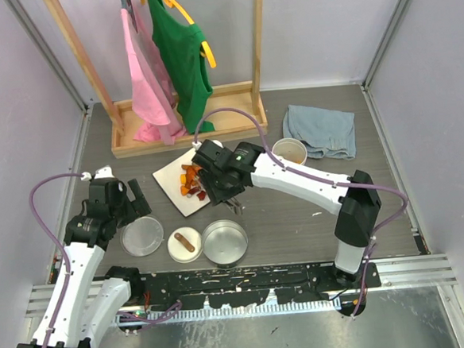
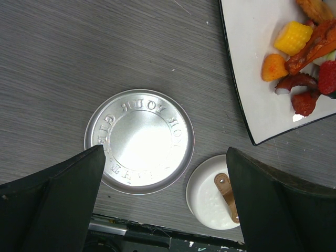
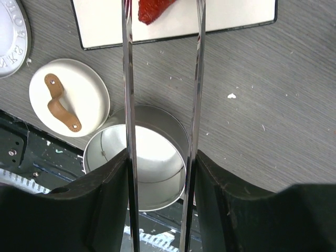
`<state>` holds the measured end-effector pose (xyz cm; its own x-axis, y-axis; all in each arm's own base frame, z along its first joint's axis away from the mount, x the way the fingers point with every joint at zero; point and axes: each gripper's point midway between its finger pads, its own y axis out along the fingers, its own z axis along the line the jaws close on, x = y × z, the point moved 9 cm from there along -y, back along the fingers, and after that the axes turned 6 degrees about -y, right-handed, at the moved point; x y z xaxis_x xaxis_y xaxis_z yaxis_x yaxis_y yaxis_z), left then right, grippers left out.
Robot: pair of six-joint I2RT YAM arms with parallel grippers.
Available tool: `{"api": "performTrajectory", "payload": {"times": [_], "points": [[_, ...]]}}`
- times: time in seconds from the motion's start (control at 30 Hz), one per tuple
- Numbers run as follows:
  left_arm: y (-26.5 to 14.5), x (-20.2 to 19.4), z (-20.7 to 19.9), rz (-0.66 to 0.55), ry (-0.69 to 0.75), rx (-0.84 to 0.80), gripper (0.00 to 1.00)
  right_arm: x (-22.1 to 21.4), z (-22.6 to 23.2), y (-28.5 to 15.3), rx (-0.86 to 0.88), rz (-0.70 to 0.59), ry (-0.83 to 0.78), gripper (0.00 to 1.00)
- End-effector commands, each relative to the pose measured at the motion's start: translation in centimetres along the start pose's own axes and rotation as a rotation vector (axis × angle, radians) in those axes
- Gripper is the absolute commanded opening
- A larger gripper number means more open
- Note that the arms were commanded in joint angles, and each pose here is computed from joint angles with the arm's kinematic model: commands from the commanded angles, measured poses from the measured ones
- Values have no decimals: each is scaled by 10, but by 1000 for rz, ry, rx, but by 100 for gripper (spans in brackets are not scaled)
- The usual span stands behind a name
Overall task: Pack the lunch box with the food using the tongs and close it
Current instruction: Pick up the fake food from the plate.
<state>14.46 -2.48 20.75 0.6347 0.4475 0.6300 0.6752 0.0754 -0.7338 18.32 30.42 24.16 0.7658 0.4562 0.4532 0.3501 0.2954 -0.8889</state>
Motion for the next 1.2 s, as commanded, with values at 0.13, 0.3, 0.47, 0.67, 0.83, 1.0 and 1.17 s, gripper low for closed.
{"api": "performTrajectory", "payload": {"times": [0.13,0.3,0.47,0.67,0.83,1.0,1.17], "points": [[-3,10,-4,-65,-21,-21,100,22,9,9,-13,-53,-25,50],[-2,10,-4,-60,-19,-20,100,22,10,16,-25,-35,-31,47],[-2,10,-4,-62,-21,-19,100,20,9,13,-17,-42,-22,41],[-1,10,-5,-49,-18,-18,100,20,7,5,-15,-71,-16,37],[-1,10,-4,-55,-19,-16,100,20,5,-6,-7,-99,-9,36],[-1,10,-4,-53,-19,-15,100,21,4,-14,0,-122,-2,36],[-1,10,-4,-53,-19,-14,100,19,1,-23,3,-144,10,35]]}}
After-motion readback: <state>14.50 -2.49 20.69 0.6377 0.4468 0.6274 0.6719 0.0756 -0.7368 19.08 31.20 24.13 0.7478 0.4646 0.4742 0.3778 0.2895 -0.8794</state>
